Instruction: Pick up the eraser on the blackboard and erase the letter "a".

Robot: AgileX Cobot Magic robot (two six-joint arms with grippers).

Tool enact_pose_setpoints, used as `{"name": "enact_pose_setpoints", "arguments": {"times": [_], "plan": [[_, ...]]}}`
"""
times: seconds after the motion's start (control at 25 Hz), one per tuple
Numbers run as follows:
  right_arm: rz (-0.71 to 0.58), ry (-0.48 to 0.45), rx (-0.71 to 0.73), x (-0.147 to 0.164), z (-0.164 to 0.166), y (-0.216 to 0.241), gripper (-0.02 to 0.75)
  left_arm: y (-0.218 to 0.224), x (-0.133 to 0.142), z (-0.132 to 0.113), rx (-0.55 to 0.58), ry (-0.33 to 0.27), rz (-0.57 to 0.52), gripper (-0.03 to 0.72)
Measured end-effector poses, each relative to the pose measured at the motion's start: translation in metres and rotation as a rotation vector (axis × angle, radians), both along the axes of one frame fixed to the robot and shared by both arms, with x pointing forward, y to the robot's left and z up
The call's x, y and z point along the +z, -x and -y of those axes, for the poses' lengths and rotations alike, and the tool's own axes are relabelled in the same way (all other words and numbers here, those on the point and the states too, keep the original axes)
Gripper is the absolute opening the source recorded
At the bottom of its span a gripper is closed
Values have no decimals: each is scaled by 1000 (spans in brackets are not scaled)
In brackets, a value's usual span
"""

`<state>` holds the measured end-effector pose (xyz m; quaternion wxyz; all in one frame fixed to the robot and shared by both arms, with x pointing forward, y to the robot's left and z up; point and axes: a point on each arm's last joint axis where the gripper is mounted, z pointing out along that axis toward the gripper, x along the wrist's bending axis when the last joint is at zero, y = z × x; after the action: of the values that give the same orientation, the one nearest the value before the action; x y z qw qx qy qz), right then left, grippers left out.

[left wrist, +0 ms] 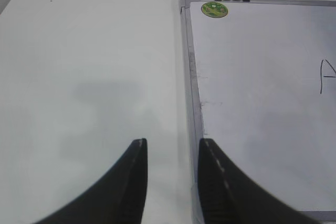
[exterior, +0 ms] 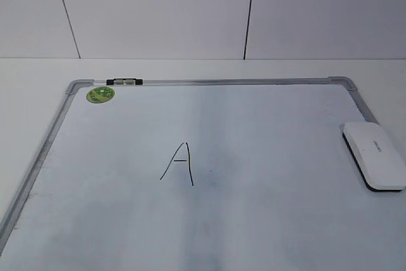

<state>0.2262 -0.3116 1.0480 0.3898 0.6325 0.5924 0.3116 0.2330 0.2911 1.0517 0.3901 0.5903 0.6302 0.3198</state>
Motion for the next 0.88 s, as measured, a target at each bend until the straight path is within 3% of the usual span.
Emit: {"name": "enact_pose_setpoints", "arguments": {"times": [0.88], "plan": [[0,0,0,0,0,0,592,0,0,0,0,0,0,245]]}}
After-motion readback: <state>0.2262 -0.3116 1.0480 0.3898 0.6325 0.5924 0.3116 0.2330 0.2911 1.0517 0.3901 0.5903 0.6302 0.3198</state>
